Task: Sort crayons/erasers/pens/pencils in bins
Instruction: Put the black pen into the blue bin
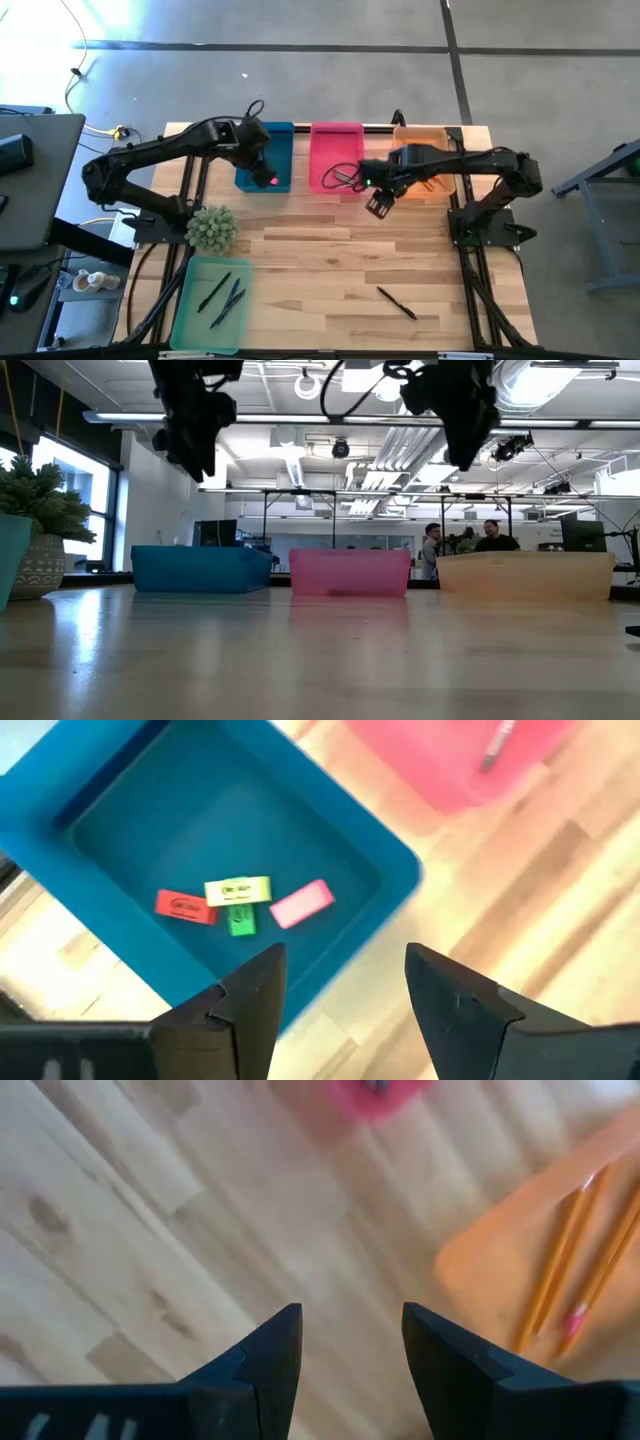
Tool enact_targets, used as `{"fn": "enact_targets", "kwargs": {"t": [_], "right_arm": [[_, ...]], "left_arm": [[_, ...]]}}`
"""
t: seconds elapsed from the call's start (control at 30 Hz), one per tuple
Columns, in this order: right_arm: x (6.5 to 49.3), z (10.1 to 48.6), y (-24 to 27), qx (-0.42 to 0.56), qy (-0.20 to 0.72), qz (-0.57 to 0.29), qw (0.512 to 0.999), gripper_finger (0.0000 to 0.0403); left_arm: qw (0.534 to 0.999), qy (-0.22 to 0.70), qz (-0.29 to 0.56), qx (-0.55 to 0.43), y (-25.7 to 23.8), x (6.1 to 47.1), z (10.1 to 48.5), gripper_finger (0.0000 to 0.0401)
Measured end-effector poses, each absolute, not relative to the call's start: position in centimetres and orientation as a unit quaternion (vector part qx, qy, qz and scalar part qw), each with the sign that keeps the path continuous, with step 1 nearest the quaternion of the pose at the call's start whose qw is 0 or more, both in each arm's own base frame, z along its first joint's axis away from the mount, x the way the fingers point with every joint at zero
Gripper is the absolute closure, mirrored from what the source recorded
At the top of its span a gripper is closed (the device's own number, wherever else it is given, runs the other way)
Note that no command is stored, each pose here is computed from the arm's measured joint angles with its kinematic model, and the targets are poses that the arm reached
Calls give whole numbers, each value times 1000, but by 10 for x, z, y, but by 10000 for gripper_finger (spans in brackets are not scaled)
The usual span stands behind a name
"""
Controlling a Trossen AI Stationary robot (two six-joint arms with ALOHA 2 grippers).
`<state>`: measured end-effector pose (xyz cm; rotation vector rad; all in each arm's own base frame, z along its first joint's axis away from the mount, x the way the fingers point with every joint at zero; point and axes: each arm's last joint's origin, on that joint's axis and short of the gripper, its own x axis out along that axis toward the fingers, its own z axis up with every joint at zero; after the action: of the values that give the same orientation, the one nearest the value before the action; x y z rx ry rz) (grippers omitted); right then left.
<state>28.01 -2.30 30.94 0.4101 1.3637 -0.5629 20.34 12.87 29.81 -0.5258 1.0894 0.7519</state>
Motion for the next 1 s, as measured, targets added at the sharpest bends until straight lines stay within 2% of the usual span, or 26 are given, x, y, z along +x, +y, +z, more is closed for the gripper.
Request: {"fn": "enact_targets", "kwargs": {"t": [0.23, 0.53, 1.0], "right_arm": [[276, 285, 20, 226, 628, -268, 694, 238], [269, 264, 80, 256, 612, -260, 702, 238], [235, 237, 154, 341, 613, -275, 657, 238]], "left_arm": [[790, 495, 288, -219, 93, 211, 308, 209], [815, 499, 205, -213, 46, 218, 315, 209], [827, 509, 134, -200, -9, 219, 317, 209]]}}
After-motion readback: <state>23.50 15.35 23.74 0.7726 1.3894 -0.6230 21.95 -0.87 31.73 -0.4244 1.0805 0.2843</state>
